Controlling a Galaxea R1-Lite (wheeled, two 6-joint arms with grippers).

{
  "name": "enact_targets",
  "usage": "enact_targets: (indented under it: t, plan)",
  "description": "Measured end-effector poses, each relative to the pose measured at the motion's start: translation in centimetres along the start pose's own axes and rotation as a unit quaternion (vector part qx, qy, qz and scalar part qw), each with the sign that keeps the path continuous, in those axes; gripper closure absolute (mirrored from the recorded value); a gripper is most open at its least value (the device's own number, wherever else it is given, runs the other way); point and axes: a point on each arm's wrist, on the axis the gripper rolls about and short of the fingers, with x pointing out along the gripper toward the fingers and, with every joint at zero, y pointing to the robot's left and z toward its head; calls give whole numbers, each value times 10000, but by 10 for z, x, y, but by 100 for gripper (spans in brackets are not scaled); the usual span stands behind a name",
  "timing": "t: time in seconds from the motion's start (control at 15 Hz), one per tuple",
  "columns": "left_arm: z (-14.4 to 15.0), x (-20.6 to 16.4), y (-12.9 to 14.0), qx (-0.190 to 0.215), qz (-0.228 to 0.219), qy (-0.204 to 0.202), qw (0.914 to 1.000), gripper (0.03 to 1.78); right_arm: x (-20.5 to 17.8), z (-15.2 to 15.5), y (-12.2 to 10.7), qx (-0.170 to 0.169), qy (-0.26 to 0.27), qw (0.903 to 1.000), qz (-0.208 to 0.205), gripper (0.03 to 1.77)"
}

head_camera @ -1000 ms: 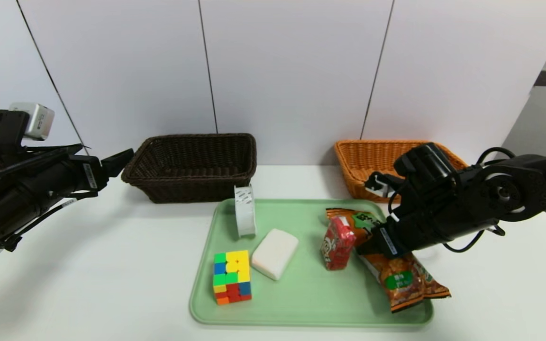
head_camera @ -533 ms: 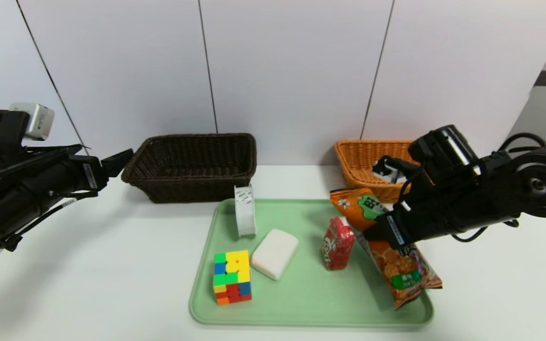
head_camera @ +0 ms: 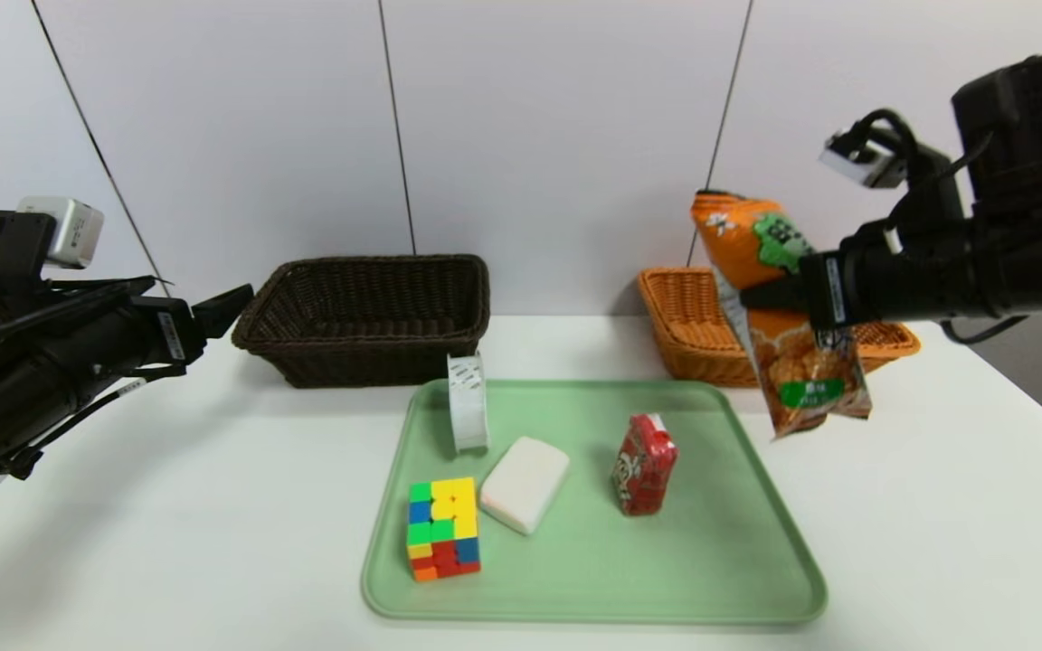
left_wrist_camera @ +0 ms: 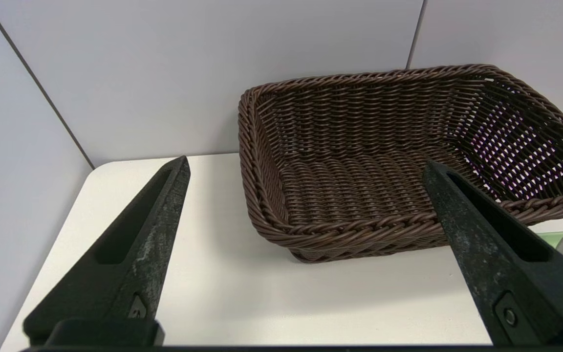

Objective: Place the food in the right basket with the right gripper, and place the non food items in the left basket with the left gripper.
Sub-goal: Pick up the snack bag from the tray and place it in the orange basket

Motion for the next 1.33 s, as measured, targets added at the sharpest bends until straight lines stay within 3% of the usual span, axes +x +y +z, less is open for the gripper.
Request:
enact_targets:
  t: [0.2, 0.4, 0.6, 0.73, 1.0, 1.33]
  plan:
    - [0, 0, 0, -12, -5, -4, 10000, 12, 4, 27, -46, 143, -647, 9957, -647, 139]
    - [0, 2, 0, -4, -5, -30, 10000, 12, 30, 36, -90, 187, -898, 9881, -1236, 139]
    - [1, 3, 0, 21, -7, -123, 9999, 12, 72, 35, -131, -55, -1437, 9707, -1924, 139]
    - [0, 3, 0, 9, -5, -111, 9999, 12, 99, 25, -154, -209, -1456, 9653, -2160, 139]
    - [-2, 4, 0, -1, -4, -58, 10000, 12, 139, 7, -179, -321, -1472, 9560, -2517, 139]
    - [-3, 5, 0, 6, -1, -51, 10000, 12, 156, -7, -187, -256, -1244, 9593, -2524, 139]
